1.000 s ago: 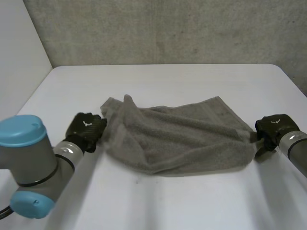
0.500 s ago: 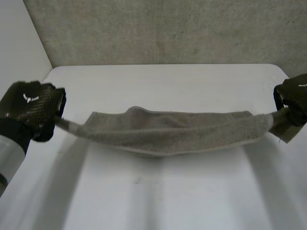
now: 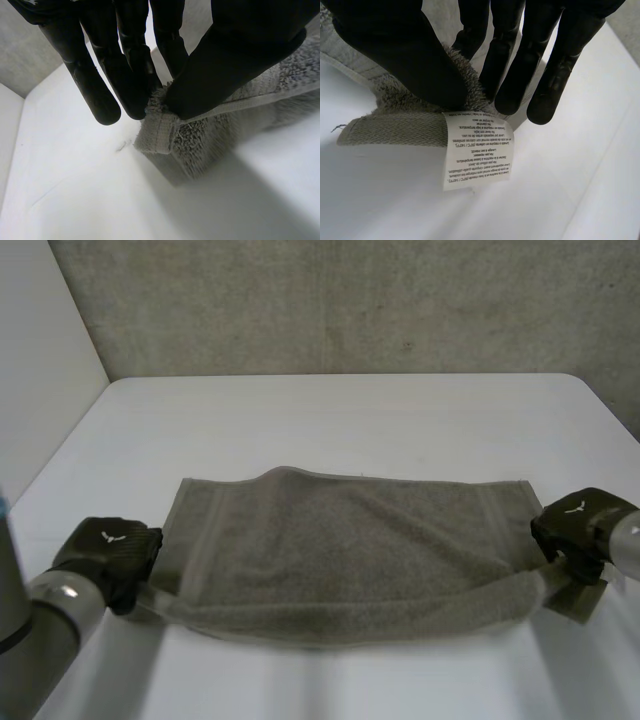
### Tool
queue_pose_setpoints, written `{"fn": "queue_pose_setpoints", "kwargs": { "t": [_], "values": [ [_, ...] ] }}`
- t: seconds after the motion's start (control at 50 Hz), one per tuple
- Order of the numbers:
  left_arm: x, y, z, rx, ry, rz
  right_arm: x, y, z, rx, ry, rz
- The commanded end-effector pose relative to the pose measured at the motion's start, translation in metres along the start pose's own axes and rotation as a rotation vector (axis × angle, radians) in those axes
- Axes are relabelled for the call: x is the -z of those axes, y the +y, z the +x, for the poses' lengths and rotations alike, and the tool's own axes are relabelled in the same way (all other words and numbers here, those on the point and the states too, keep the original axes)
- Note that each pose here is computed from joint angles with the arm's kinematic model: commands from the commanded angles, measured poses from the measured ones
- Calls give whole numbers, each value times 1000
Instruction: Fold the towel.
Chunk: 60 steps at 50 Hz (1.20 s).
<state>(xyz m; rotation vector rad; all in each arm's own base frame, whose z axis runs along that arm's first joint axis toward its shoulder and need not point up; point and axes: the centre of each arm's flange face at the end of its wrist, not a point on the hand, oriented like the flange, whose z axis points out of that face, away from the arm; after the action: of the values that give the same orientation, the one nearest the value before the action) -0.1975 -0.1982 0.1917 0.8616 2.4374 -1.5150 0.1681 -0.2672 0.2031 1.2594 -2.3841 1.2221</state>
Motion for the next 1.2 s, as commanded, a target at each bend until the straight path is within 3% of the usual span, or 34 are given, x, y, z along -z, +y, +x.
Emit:
{"fn": "queue_pose_setpoints", "kwargs": {
  "t": [0.02, 0.18, 0.58, 0.88, 1.2],
  "values": [
    [-42, -7, 2, 1, -2, 1, -27, -4, 1, 9, 28, -21],
    [-81, -29, -1, 17, -28, 67, -58, -22, 21, -82, 141, 100],
    [-184, -59, 7, 39, -100, 236, -127, -32, 33, -104, 299, 172],
    [-207, -51, 14, 37, -105, 229, -149, -26, 29, -87, 307, 137],
    [-211, -59, 16, 52, -106, 262, -144, -32, 40, -76, 362, 138]
  ]
}}
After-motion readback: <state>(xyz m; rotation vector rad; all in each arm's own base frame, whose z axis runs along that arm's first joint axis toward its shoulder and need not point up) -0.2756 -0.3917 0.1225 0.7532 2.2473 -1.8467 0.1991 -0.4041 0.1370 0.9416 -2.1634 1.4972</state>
